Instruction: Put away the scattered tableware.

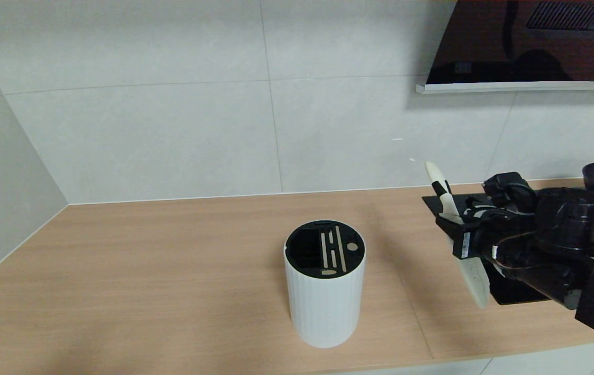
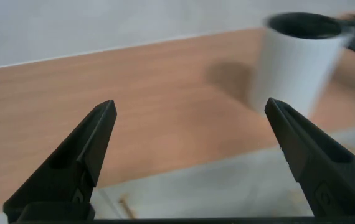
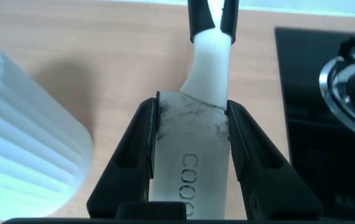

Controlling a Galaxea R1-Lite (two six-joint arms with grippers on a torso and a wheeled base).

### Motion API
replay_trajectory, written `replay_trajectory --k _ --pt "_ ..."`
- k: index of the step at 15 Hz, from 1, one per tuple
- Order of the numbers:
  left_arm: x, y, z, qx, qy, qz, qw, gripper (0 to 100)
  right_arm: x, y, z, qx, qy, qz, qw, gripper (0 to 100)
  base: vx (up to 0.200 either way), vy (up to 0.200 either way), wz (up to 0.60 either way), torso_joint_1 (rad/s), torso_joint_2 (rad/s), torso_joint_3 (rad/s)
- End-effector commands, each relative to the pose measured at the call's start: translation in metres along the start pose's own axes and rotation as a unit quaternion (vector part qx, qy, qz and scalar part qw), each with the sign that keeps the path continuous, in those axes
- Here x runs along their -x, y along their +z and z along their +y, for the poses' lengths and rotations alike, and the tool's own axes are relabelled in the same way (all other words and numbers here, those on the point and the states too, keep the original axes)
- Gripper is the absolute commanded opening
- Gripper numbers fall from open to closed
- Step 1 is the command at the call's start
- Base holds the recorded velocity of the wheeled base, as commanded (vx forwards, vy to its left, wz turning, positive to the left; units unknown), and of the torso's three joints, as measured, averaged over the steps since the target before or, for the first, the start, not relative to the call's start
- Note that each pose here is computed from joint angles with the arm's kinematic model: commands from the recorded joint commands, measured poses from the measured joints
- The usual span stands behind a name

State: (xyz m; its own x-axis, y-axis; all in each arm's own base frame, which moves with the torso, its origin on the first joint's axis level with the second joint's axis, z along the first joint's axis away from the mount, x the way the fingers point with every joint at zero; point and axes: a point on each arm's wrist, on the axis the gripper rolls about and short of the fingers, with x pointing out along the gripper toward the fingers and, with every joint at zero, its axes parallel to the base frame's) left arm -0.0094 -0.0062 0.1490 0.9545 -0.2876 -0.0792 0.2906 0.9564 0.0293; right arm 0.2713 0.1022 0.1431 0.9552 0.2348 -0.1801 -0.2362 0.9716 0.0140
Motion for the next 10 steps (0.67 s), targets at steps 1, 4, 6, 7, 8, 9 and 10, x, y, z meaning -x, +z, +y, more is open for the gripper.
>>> replay_trajectory --k 1,4,6,7,8,9,10 --pt "-0.040 0.040 0.010 0.030 -0.084 0.070 0.9935 100 -0.008 0.018 0.003 -0.002 0.003 -0.014 1.000 0 0.000 0.000 0.00 0.000 0.00 0.000" --pt "-0.079 0.074 0.020 0.042 -0.128 0.093 0.9864 100 -0.015 0.043 0.011 -0.002 0.015 -0.035 0.999 0 0.000 0.000 0.00 0.000 0.00 0.000" --pt "-0.112 0.085 0.022 0.047 -0.160 0.122 0.9785 100 -0.016 0.056 0.024 -0.001 0.036 -0.046 0.998 0 0.000 0.000 0.00 0.000 0.00 0.000" --pt "-0.128 0.089 0.021 0.047 -0.176 0.128 0.9749 100 -0.015 0.062 0.033 -0.001 0.048 -0.052 0.997 0 0.000 0.000 0.00 0.000 0.00 0.000" --pt "-0.144 0.093 0.018 0.052 -0.192 0.127 0.9717 100 -0.014 0.067 0.042 0.000 0.062 -0.056 0.996 0 0.000 0.000 0.00 0.000 0.00 0.000" --pt "-0.160 0.096 0.014 0.060 -0.209 0.125 0.9680 100 -0.010 0.070 0.051 0.002 0.077 -0.055 0.996 0 0.000 0.000 0.00 0.000 0.00 0.000" --pt "-0.178 0.098 0.006 0.075 -0.232 0.120 0.9624 100 -0.005 0.073 0.061 0.004 0.094 -0.056 0.994 0 0.000 0.000 0.00 0.000 0.00 0.000"
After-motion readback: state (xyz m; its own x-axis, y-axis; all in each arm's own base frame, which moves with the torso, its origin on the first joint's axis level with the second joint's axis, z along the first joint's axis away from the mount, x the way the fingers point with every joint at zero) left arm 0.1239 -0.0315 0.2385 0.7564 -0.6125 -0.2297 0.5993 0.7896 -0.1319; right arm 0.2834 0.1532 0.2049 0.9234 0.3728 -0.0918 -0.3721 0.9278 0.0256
